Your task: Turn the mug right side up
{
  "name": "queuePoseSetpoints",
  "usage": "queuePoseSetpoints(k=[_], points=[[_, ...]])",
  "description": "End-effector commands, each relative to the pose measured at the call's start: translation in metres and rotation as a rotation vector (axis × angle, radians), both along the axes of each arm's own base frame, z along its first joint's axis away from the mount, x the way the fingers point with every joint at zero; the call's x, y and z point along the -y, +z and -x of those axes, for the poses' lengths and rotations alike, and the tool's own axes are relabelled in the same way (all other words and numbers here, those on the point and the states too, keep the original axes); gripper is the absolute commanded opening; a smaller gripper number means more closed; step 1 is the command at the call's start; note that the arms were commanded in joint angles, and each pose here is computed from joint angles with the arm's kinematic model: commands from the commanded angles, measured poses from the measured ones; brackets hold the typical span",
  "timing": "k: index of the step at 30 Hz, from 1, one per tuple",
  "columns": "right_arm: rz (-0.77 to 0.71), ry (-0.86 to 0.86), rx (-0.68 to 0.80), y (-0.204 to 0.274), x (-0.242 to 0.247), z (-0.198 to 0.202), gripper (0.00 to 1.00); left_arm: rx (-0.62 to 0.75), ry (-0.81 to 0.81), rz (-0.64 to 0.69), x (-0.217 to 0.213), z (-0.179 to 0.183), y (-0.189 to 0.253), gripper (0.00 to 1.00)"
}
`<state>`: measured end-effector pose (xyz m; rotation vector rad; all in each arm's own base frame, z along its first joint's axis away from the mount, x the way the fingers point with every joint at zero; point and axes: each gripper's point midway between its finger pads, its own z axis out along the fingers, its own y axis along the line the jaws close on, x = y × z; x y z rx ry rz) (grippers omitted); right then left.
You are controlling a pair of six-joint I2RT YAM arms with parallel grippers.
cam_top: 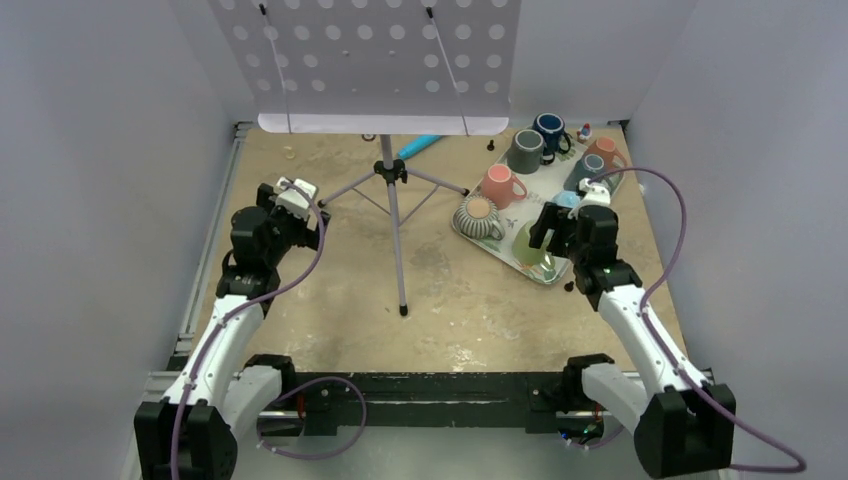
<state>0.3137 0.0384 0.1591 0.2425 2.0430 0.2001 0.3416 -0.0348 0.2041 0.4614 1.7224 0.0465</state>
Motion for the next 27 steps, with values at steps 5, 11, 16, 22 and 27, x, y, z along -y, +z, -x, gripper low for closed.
queuePoseSetpoints(k=[5,11,16,22,27], points=[[-0.045,0.083,-0.165,-0.042,-0.020,-0.004,0.87,-0.151,-0.086,-0.065,0.006,0.024,-0.015,1.00],[-0.021,0.096,-0.199,-0.056,-0.020,-0.009,0.81,-0.142,-0.102,-0.051,0.009,0.024,-0.009,1.00],[-0.024,0.078,-0.229,-0.066,-0.018,-0.007,0.72,-0.138,-0.109,-0.054,0.010,0.026,-0.008,1.00],[-0.015,0.072,-0.265,-0.074,-0.018,-0.011,0.52,-0.146,-0.124,-0.057,0.012,0.027,-0.006,1.00],[-0.024,0.109,-0.314,-0.088,-0.024,-0.011,0.26,-0.189,-0.170,-0.067,0.018,0.036,-0.001,1.00]])
